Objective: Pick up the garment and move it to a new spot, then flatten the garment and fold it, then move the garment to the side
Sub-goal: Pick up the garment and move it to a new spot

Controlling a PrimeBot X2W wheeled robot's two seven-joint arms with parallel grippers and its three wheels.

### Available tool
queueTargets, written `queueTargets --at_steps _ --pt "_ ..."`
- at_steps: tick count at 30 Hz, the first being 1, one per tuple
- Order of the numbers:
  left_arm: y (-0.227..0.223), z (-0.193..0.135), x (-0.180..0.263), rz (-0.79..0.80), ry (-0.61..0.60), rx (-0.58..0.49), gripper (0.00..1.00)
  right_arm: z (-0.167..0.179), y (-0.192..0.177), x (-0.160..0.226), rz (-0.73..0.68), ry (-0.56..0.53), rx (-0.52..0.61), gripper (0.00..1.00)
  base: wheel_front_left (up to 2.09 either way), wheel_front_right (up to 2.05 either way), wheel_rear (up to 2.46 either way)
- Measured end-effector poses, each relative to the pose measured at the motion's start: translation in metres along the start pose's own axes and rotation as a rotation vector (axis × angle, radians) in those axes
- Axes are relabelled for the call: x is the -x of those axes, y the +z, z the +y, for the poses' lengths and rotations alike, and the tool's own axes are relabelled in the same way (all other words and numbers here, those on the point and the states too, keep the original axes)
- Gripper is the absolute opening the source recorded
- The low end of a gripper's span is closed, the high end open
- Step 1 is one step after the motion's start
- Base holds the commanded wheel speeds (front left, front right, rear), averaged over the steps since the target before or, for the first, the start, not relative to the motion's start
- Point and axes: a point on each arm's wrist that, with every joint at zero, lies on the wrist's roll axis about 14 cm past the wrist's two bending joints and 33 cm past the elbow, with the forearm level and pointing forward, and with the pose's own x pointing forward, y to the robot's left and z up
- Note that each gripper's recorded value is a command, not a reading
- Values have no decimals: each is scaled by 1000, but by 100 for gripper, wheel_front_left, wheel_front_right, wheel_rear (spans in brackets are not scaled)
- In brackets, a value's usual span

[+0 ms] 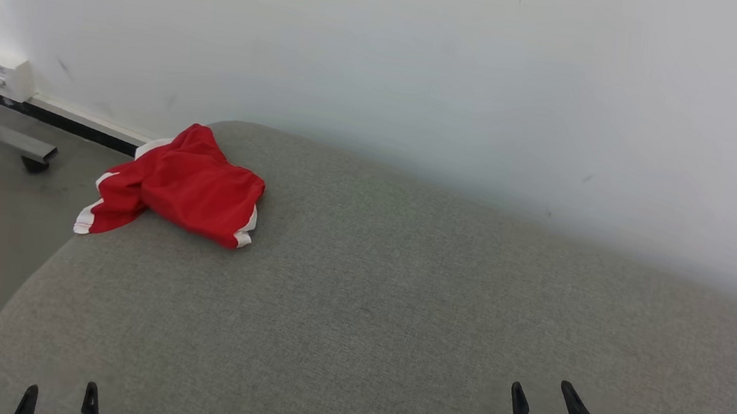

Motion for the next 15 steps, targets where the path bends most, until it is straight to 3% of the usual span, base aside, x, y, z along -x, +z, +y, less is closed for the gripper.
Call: queueTargets --at_steps 15 --pt "-3 11 7 11 37 -4 100 10 -6 -7 18 33 -9 100 0 0 0"
